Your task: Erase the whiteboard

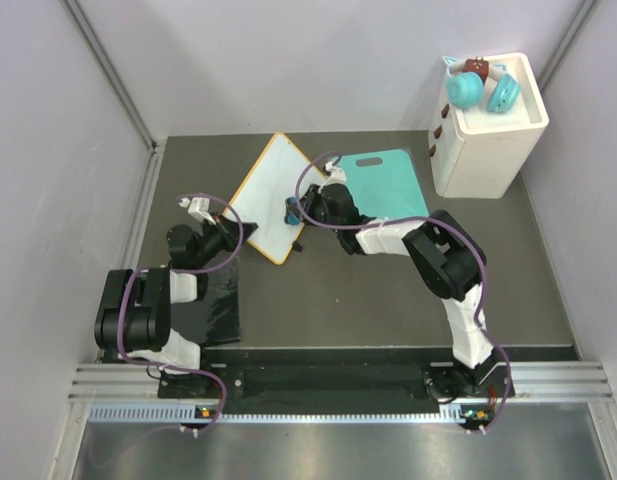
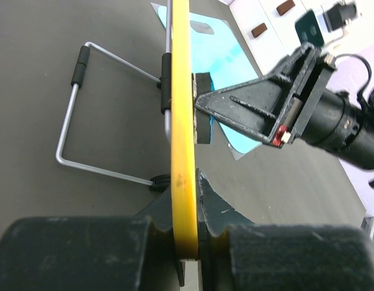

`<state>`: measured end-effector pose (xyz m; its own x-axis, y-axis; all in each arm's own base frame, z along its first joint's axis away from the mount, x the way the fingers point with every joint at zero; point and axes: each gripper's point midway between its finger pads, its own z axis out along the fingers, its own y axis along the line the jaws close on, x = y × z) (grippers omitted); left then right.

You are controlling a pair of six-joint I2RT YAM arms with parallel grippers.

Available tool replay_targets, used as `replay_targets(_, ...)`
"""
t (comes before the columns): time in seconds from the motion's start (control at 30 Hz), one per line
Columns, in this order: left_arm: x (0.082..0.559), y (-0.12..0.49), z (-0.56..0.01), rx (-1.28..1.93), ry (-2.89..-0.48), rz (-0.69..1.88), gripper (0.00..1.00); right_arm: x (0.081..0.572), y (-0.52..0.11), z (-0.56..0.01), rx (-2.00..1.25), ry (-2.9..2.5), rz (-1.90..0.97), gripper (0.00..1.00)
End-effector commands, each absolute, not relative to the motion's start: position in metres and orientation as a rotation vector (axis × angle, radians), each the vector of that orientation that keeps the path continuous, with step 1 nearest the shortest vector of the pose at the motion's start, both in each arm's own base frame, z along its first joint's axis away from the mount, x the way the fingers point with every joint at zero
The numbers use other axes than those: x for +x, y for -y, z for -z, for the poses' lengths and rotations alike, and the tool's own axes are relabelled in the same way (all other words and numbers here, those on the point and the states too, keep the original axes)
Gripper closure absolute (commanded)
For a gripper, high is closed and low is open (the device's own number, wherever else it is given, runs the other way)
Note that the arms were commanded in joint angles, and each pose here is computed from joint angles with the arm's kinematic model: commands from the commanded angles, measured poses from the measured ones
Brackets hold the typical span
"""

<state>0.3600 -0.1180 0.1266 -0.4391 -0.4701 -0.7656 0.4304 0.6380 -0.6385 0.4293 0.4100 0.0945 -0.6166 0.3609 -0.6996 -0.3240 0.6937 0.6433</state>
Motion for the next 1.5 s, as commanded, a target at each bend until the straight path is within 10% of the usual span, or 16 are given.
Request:
replay_targets(0.0, 0.338, 0.145, -0.127, 0.193, -1.747, 1.117, 1.00, 0.416, -0.384, -0.073, 0.172, -1.990, -0.763, 1.00)
replay_targets(0.93, 0.339, 0.147, -0.128, 0.198, -1.748, 1.127, 1.00, 0.453, -0.343, -0.168, 0.271, -1.782, -0.739, 1.00)
replay_targets(1.47, 0.347, 0.145, -0.137, 0.146, -1.774, 1.134, 1.00, 0.369, -0.261, -0.081, 0.165, -2.287, -0.534, 1.00)
